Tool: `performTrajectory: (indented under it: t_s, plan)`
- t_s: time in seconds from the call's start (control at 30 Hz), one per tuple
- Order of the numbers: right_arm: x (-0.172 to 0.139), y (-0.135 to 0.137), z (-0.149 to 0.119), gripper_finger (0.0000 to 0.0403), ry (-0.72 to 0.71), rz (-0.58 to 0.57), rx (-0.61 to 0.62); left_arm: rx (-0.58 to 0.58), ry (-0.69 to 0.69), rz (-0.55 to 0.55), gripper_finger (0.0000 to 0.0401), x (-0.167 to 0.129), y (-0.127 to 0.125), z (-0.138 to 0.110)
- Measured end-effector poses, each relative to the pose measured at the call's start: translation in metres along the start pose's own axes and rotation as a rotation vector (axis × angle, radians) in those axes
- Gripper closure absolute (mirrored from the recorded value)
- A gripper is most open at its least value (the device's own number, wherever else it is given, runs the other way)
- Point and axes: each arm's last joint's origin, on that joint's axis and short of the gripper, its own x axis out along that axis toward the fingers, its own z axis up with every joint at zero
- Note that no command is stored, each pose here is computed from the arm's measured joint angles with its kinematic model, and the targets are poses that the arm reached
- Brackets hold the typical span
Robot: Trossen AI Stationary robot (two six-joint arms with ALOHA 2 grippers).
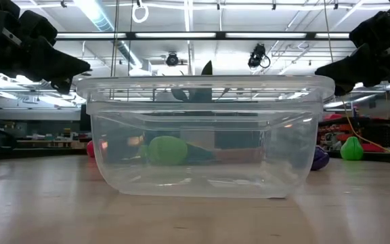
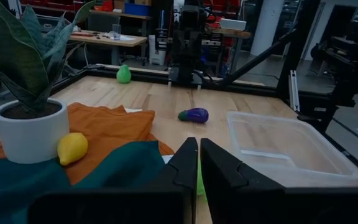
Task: Pick and placing Produce into tupperware
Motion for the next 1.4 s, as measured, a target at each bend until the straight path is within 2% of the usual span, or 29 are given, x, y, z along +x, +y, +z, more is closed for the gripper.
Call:
performTrajectory:
  t_s: [0.3, 0.67, 0.87, 1.1, 1.27, 1.4]
  plan:
    - [0.0000, 0.0000, 0.0001, 0.0403, 0.000, 0.000, -0.001, -0.011, 0.006, 0.001, 0.0368, 0.0000, 0.0001, -0.0007]
    - [0.0000, 0.0000, 0.0001, 0.0403, 0.000, 0.000, -0.002, -0.007, 0.007, 0.017, 0.0388, 0.0000, 0.0006, -0.0008]
    - [0.0000, 0.0000, 0.0001, 0.0403, 0.000, 0.000, -0.001, 0.062, 0.006, 0.022, 0.0385, 0.0000, 0.0007, -0.0007]
    - [0.0000, -0.0001, -0.0009, 0.0403, 0.010, -0.004, 0.099, 0.103, 0.001, 0.028, 0.0385, 0.0000, 0.0008, -0.0002]
    - [-0.0001, -0.0024, 0.0026, 0.0403, -0.035, -0.082, 0.136, 0.110, -0.007, 0.060, 0.0392, -0.0001, 0.0017, 0.0004]
    - [-0.0008, -0.0055, 0.0065, 0.0403, -0.086, -0.194, 0.115, 0.213, -0.008, 0.074, 0.0387, -0.0001, 0.0020, 0.0009]
